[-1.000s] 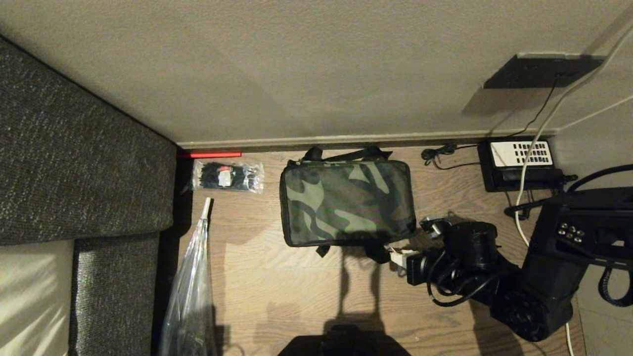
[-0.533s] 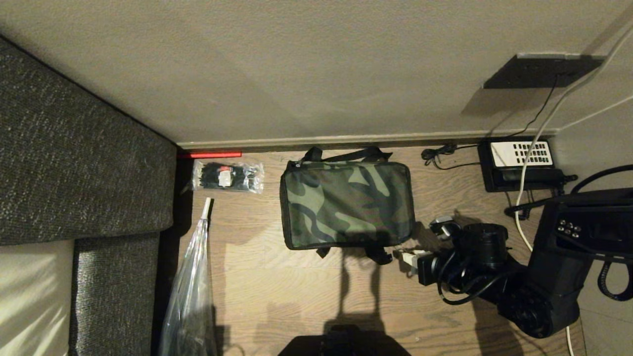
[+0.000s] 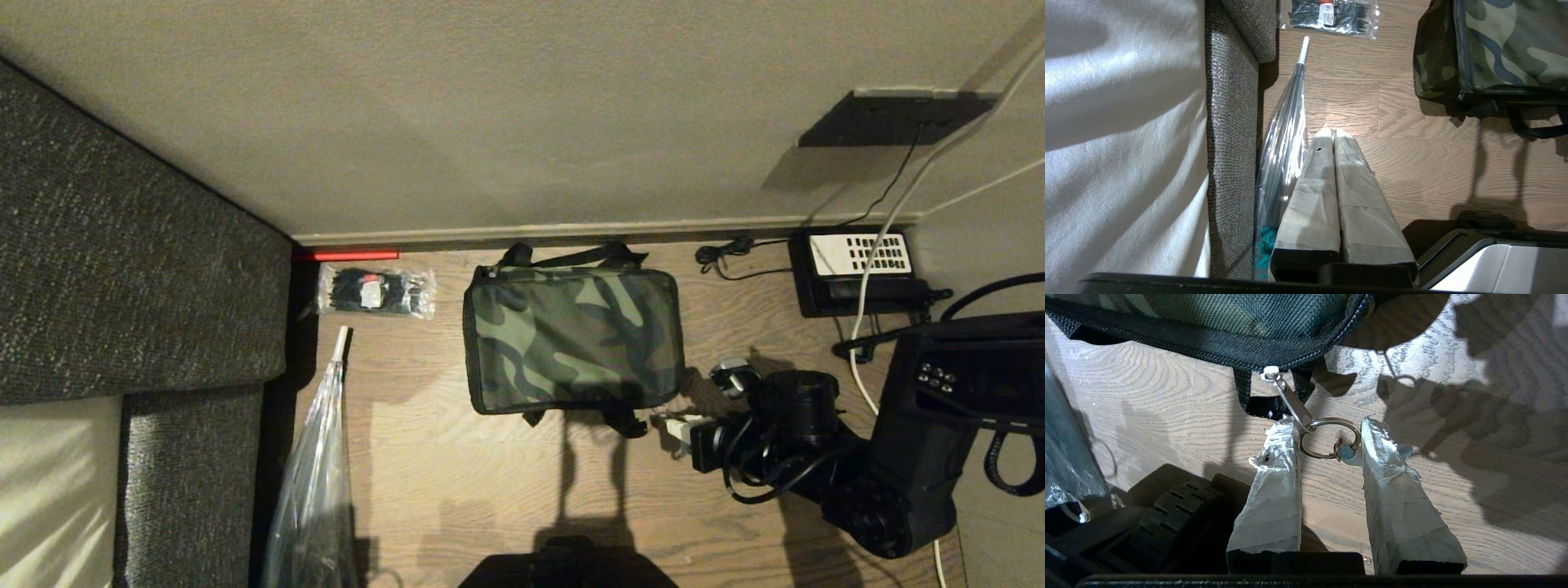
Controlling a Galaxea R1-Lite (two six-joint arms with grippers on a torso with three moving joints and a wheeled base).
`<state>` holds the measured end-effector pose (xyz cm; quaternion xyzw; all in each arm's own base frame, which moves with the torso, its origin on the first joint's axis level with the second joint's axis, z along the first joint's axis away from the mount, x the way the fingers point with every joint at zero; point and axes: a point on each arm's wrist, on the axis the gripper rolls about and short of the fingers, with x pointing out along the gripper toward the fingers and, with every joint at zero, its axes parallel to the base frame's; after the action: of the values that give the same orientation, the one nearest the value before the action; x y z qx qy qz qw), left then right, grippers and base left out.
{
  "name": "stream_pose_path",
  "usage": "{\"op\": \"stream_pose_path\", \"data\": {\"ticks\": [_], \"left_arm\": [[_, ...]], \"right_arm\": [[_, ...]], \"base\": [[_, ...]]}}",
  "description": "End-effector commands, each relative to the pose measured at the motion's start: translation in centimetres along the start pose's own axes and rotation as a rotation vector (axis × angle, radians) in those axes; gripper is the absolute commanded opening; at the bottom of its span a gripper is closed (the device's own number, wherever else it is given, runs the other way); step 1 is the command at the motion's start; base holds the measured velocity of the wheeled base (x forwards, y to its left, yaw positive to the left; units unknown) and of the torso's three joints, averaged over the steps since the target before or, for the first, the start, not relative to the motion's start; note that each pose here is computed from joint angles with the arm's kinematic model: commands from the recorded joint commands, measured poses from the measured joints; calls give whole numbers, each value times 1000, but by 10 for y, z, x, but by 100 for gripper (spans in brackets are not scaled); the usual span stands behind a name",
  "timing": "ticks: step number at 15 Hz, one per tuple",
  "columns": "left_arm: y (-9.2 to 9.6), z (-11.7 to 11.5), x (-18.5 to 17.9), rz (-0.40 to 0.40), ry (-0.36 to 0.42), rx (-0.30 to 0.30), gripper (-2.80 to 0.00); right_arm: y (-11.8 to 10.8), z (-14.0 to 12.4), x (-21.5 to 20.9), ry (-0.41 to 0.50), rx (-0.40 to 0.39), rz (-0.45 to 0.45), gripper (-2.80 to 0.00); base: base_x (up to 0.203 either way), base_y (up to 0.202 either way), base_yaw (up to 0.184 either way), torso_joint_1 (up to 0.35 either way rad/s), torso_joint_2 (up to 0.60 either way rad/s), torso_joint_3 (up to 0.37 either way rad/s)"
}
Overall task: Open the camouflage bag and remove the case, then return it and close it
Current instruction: Open the top of the storage box
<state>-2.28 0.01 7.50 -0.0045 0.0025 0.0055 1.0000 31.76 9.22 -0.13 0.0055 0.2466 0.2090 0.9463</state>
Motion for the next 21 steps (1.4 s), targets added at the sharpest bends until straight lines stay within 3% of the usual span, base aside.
{"op": "stream_pose_path", "data": {"ticks": [1,5,7,21], "left_arm": [[0,-1,0,1,1,0,-280],[0,-1,0,1,1,0,-280],[0,-1,0,1,1,0,-280],[0,-1,0,1,1,0,-280]], "right_arm": [[-8,7,0,-38,8,-21,-280],[-8,7,0,-36,10,-19,-280],[-6,24,-11,-75,11,-4,-280],[-10,30,-26,-71,18,0,-280]], "base": [[0,0,0,0,0,0],[0,0,0,0,0,0],[0,0,0,0,0,0],[0,0,0,0,0,0]]}}
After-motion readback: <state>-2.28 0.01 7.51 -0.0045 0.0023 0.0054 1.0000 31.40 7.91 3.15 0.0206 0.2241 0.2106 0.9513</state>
